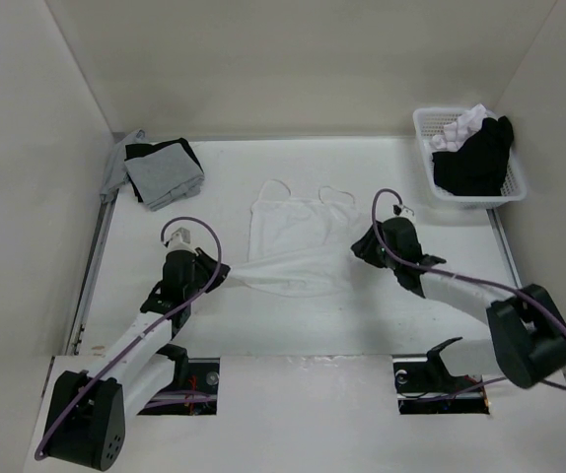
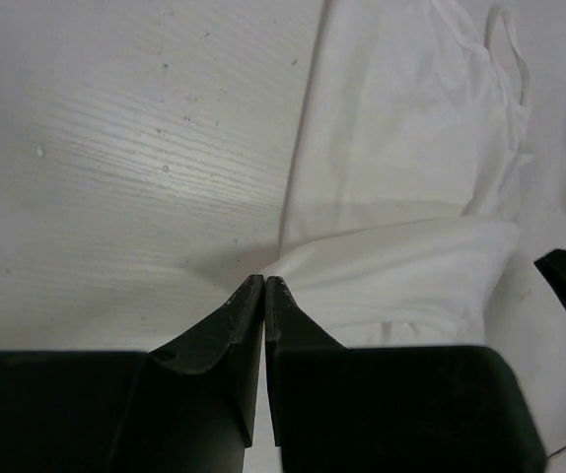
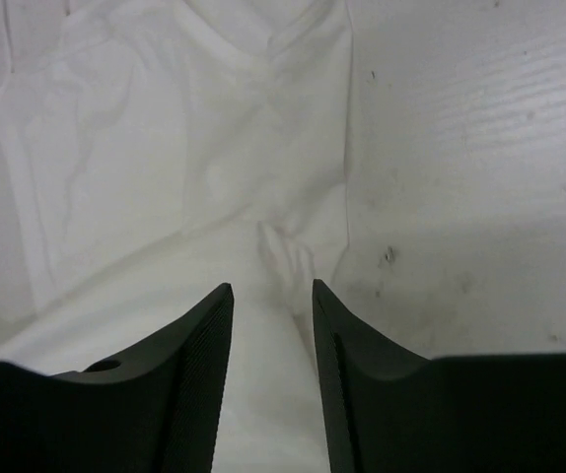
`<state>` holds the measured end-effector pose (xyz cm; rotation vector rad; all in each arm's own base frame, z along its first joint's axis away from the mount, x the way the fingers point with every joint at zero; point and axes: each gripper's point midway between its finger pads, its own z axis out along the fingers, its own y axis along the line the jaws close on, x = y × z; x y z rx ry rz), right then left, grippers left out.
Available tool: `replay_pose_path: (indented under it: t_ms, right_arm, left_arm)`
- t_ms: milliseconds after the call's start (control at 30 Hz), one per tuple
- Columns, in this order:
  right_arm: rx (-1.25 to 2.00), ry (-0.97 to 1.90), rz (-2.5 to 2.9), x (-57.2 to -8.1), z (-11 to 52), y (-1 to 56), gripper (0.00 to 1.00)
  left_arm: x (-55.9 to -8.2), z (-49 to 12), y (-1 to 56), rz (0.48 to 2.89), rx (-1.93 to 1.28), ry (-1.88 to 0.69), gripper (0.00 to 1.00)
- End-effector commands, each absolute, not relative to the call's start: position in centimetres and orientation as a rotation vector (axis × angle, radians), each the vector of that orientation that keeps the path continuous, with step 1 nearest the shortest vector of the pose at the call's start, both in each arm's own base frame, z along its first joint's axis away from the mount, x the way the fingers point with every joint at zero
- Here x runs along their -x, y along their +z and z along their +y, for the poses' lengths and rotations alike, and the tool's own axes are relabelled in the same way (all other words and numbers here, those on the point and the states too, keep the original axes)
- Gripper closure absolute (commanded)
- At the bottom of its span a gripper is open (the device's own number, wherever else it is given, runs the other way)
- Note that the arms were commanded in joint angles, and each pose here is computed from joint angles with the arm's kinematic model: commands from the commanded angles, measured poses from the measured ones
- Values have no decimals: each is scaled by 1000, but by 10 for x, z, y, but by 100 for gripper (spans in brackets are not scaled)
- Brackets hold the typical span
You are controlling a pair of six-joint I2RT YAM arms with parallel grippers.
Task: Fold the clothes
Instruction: Flatten the tank top out
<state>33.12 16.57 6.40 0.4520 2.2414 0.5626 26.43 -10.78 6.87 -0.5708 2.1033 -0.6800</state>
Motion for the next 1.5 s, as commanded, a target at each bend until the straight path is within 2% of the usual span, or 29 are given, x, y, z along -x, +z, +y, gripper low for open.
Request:
replay_pose_path:
  t_ms: [0, 67, 133, 333, 433, 633, 733, 833, 967, 1233, 1467]
  right_arm:
    - [-470, 593, 2192, -302, 163, 68, 59]
    - [-482, 636, 2247, -278, 169, 53, 65]
    - [-470, 663, 2295, -260, 177, 43, 68]
    - [-471, 679, 2319, -248, 184, 40, 60]
    - [-468, 677, 2345, -247, 186, 35, 59]
    - [-477, 704, 2374, -245, 196, 28, 79]
    - [-484, 739, 2335, -249, 199, 39, 92]
    - [-459, 806, 2226, -252, 202, 81, 98]
    - [-420, 822, 2044, -247, 184, 171, 100]
    - [-312, 865, 1730, -197, 141, 352, 100]
    - [-235, 990, 1601, -163, 140, 434, 100]
  left_arm:
    - [-269, -108, 77, 2047, 568, -721, 96]
    - [-269, -109, 77, 2043, 564, -735, 96]
    - [-270, -111, 78, 2043, 560, -746, 96]
    - [-270, -114, 81, 2039, 546, -767, 95]
    - [-269, -114, 82, 2036, 543, -771, 95]
    - [-268, -113, 81, 2033, 545, -772, 95]
    - [-268, -113, 83, 2031, 546, -771, 95]
    - [-272, -116, 102, 1989, 552, -814, 96]
    - [-274, -124, 169, 1841, 555, -934, 97]
    - [-229, -107, 367, 1432, 450, -1038, 97]
    - [-187, -97, 468, 1231, 377, -1100, 97]
